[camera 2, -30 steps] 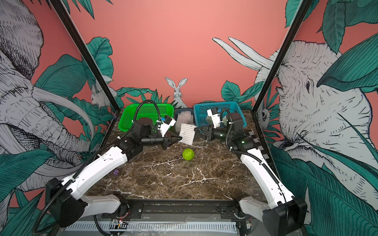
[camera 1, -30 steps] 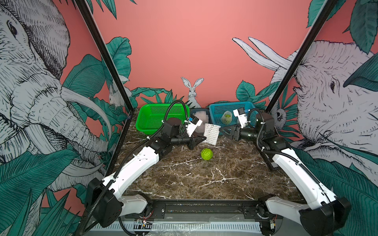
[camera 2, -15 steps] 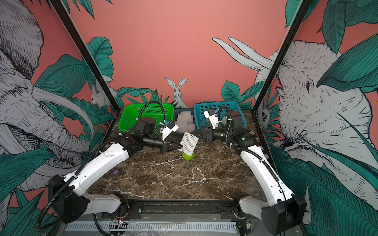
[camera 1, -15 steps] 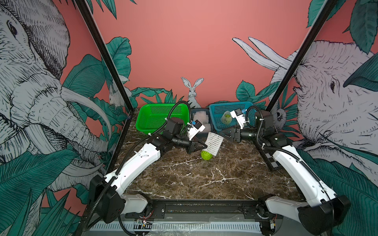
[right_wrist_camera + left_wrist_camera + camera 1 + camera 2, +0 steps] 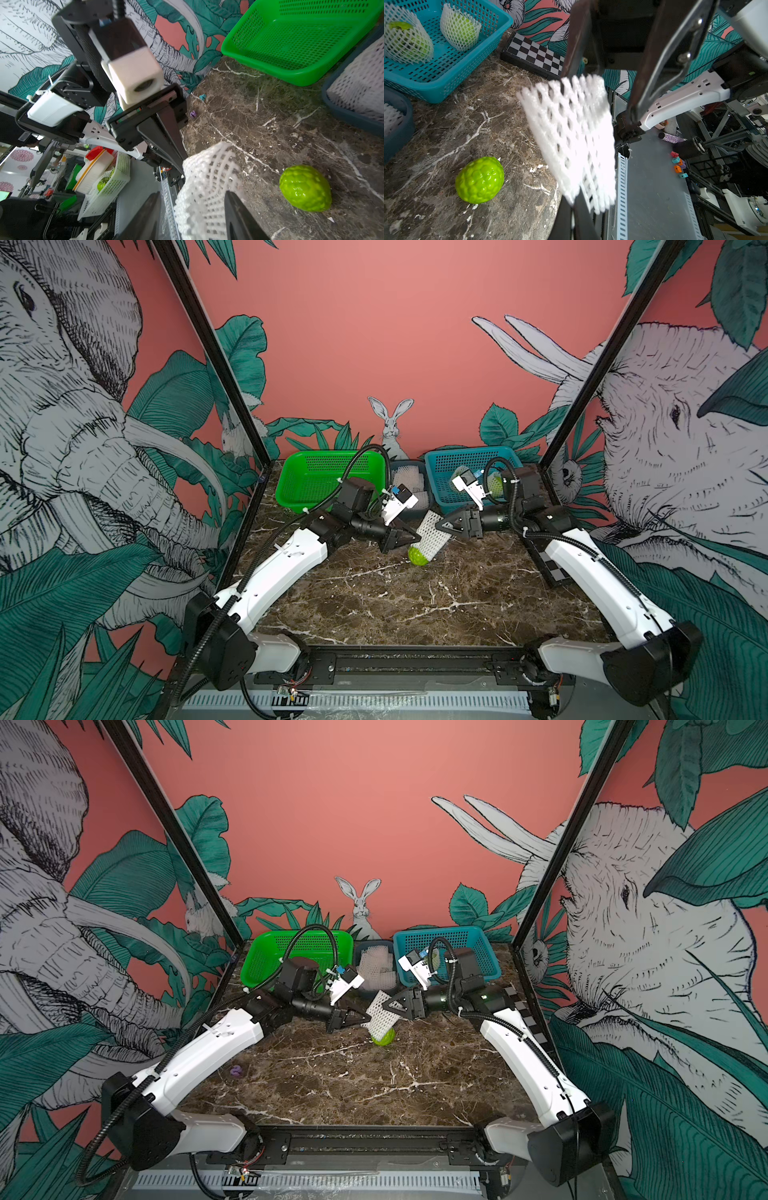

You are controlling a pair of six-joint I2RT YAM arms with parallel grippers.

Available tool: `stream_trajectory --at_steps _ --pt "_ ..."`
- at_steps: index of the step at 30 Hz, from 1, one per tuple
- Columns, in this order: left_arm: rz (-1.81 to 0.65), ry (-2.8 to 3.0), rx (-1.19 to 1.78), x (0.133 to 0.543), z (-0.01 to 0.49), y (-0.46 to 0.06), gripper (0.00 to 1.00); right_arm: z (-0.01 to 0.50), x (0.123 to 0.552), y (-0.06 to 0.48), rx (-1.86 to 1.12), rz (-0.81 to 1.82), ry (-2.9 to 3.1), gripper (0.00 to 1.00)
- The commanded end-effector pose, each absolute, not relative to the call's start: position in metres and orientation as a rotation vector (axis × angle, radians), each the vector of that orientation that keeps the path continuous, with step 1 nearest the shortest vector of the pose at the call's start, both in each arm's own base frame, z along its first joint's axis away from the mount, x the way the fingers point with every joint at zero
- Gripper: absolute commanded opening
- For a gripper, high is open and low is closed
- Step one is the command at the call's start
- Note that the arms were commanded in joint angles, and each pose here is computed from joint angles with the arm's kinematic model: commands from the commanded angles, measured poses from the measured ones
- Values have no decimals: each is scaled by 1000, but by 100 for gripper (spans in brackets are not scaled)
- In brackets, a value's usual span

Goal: Sleeve custard apples in foam nets
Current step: Pick up the foam net from the storage box.

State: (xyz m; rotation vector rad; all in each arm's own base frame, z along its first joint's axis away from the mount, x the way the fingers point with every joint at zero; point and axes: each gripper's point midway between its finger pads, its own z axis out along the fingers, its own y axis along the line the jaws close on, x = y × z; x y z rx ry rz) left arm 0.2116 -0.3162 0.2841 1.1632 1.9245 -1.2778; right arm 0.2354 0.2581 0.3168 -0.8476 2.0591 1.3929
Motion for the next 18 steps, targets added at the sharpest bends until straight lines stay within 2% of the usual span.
stream_trajectory --at_steps 1,4,8,9,12,14,16,18 --pt "-1241 1882 1188 214 294 -314 0 317 224 261 -943 1379 2044 52" --pt "-1225 1886 1191 215 294 -313 0 312 223 262 -957 1349 2058 45" --pt "-1189 1905 1180 220 293 -311 0 309 230 261 -941 1299 2072 22" --pt "-1183 1907 1171 222 294 -310 6 309 231 261 -935 1284 2071 18" --pt "-1139 1934 1098 235 295 -303 34 307 236 259 -915 1241 2076 5" --pt "-1125 1945 1019 246 298 -294 40 307 240 257 -892 1217 2074 0" --pt "-1136 1937 903 258 305 -283 52 306 246 255 -848 1183 2076 0" --pt "-1128 1929 803 267 310 -273 58 307 255 253 -792 1146 2069 0"
